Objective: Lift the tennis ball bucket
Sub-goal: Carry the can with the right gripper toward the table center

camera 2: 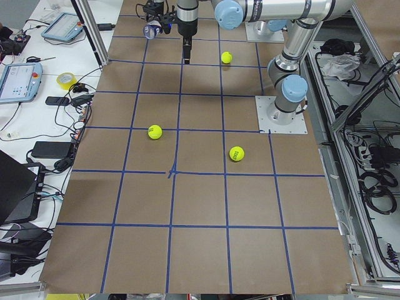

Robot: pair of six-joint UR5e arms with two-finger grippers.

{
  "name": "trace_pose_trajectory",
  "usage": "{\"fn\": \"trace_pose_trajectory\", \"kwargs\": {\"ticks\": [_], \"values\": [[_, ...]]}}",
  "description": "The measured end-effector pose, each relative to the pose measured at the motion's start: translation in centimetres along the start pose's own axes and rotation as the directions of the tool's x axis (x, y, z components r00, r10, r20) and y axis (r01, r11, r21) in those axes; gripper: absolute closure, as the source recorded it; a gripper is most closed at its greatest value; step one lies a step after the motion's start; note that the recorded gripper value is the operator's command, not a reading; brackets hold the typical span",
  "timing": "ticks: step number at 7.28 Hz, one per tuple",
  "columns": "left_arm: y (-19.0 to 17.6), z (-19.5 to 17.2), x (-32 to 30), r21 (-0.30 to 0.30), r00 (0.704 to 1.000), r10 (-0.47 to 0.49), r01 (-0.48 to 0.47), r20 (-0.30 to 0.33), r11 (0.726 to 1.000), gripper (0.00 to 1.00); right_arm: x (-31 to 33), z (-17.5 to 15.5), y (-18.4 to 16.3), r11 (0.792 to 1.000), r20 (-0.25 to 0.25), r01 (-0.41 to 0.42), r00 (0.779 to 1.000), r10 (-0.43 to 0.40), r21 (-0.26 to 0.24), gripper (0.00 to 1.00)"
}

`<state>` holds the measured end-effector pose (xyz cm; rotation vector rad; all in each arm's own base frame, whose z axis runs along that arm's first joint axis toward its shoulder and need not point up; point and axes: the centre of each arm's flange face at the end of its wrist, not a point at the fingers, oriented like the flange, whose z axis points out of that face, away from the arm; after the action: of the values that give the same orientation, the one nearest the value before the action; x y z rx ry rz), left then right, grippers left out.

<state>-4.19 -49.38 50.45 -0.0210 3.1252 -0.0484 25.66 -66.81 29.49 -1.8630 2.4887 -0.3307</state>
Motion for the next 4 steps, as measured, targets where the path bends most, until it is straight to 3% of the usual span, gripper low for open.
{"fn": "trace_pose_trajectory", "kwargs": {"ticks": [2,4], "values": [[-0.1,-0.2,-0.8,-0.003,1.0,-0.015,0.015,-0.001,1.0,0.0,-5.1,1.3,-6.4,0.986,0.01,0.163,0.986,-0.163,0.017,0.26],[-0.1,-0.2,-2.1,-0.003,1.0,-0.015,0.015,-0.004,1.0,0.0,-9.6,3.8,-10.8,0.96,0.004,0.28,0.96,-0.28,0.022,0.24]]}}
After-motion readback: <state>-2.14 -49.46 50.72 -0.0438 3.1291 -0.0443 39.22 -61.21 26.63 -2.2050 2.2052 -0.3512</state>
